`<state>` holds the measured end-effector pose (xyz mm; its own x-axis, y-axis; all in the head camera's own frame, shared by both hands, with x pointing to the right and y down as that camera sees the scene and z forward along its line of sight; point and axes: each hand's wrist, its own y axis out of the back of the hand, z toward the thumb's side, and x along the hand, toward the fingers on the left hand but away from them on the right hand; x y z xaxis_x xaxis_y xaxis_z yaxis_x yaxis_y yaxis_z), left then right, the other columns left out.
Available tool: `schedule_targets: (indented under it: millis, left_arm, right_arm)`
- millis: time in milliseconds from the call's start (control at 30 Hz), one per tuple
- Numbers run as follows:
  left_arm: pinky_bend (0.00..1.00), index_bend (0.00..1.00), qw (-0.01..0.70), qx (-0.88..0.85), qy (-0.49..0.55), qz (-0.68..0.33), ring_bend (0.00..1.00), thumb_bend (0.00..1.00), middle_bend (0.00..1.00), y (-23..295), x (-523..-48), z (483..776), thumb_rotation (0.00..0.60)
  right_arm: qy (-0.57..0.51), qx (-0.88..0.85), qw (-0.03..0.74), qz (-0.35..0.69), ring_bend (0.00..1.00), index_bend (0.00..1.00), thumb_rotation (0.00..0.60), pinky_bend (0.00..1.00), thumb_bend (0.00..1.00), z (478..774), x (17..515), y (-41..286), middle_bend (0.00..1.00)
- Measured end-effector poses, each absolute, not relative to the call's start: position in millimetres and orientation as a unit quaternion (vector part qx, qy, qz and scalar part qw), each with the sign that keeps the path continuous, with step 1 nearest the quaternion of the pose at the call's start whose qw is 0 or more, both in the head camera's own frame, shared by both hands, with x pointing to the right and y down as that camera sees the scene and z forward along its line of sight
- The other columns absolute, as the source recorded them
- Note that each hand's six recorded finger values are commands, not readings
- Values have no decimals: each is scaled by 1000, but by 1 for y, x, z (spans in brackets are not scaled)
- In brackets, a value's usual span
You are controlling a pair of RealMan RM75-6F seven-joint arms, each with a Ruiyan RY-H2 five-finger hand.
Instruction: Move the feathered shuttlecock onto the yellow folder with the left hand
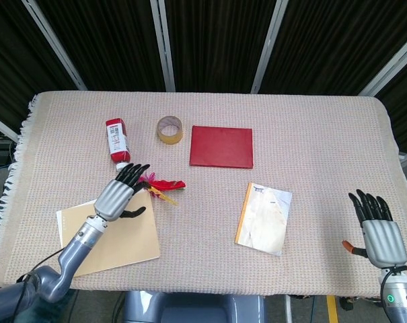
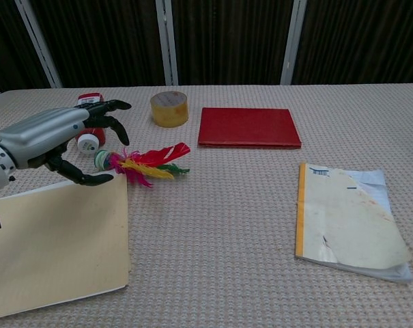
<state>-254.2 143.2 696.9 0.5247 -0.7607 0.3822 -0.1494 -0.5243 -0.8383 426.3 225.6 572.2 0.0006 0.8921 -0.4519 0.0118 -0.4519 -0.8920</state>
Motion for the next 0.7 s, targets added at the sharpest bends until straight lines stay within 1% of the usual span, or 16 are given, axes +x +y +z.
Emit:
schedule_targets:
  millis: [133, 467, 633, 700]
  left_arm:
    - [0, 338, 395, -784, 278, -391, 0, 255, 0, 142, -241, 706, 572]
    - [0, 366, 399, -796, 252, -379, 0, 319, 0, 144, -198, 732, 574]
    - [0, 395, 406, -796, 250, -374, 0, 363, 0, 142, -185, 739, 572]
    - [0, 431, 413, -791, 253, -373, 0, 382, 0, 140, -183, 741, 577]
  right_arm:
    - [-375, -605, 367, 599, 0, 0, 600, 0, 24, 571, 426, 225, 0]
    - [-367, -609, 355, 606, 0, 0, 600, 0, 24, 576, 425, 226, 0]
    - [-367, -610, 352, 607, 0, 0, 600, 0, 24, 576, 426, 224, 0]
    - [-367, -608, 354, 608, 0, 0, 600, 0, 25, 576, 427, 224, 0]
